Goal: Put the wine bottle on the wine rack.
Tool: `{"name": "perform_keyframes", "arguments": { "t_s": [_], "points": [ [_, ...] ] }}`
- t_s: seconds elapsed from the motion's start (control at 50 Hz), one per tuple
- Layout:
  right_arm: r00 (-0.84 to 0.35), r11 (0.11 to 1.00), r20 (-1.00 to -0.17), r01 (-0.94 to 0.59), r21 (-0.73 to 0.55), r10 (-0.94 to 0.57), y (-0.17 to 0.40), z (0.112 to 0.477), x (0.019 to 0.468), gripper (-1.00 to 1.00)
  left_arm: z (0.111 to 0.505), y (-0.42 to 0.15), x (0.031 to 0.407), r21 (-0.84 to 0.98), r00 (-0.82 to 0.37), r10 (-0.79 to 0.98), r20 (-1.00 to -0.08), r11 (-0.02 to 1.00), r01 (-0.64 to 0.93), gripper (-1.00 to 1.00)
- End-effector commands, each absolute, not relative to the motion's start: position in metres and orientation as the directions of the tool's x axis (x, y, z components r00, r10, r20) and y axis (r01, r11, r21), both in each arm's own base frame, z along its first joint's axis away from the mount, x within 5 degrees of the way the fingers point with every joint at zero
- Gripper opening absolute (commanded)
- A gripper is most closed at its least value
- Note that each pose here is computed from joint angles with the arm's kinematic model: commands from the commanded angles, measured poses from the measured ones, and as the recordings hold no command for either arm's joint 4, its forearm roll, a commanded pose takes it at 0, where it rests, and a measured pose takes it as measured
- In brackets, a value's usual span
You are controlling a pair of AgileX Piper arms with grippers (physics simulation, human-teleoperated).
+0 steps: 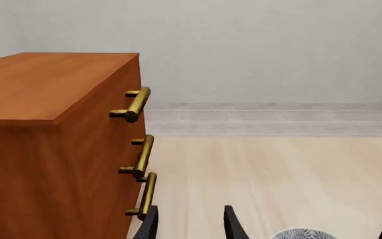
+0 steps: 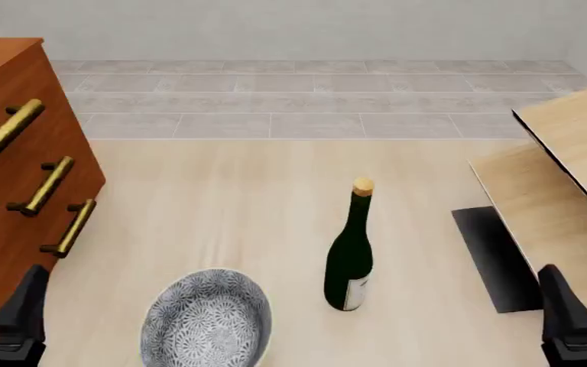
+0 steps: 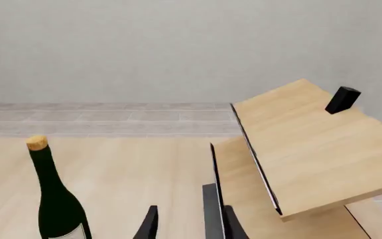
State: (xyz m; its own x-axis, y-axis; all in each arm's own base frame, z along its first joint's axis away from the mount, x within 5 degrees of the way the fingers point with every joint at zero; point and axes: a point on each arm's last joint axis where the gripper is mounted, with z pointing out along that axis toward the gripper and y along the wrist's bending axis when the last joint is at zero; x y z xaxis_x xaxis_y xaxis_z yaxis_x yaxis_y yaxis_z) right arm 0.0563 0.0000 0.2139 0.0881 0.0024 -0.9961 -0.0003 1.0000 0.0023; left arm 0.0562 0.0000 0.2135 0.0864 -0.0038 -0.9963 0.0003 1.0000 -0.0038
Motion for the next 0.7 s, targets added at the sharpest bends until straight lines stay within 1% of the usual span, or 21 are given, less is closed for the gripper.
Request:
{"name": "perform_keyframes", "arguments": {
  "t_s": [0.02, 0.3, 0.44, 0.46, 0.7],
  "points": [
    [0.075, 1.000, -0.997, 0.013, -0.015, -0.016, -0.001, 0.217, 0.061, 1.00, 0.215, 0.000, 0.056, -0.014, 0.087, -0.015, -0.996, 1.000, 0.007, 1.00],
    [0.083, 0.999, -0.996, -0.002, -0.040, -0.040, 0.000, 0.231, 0.071, 1.00, 0.217, 0.000, 0.056, -0.005, 0.102, -0.005, -0.995, 1.000, 0.000, 1.00],
    [0.098, 0.997, -0.994, -0.060, -0.050, -0.044, 0.006, 0.246, 0.085, 1.00, 0.217, 0.000, 0.056, -0.009, 0.098, -0.010, -0.995, 1.000, 0.006, 1.00],
    [0.069, 0.997, -0.996, -0.062, -0.054, -0.050, 0.006, 0.244, 0.092, 1.00, 0.217, 0.000, 0.056, -0.010, 0.098, -0.010, -0.995, 1.000, 0.008, 1.00],
    [0.064, 0.983, -0.997, -0.176, -0.047, -0.036, 0.020, 0.262, 0.111, 1.00, 0.215, 0.000, 0.056, -0.014, 0.097, -0.014, -0.995, 1.000, 0.006, 1.00]
  ]
}}
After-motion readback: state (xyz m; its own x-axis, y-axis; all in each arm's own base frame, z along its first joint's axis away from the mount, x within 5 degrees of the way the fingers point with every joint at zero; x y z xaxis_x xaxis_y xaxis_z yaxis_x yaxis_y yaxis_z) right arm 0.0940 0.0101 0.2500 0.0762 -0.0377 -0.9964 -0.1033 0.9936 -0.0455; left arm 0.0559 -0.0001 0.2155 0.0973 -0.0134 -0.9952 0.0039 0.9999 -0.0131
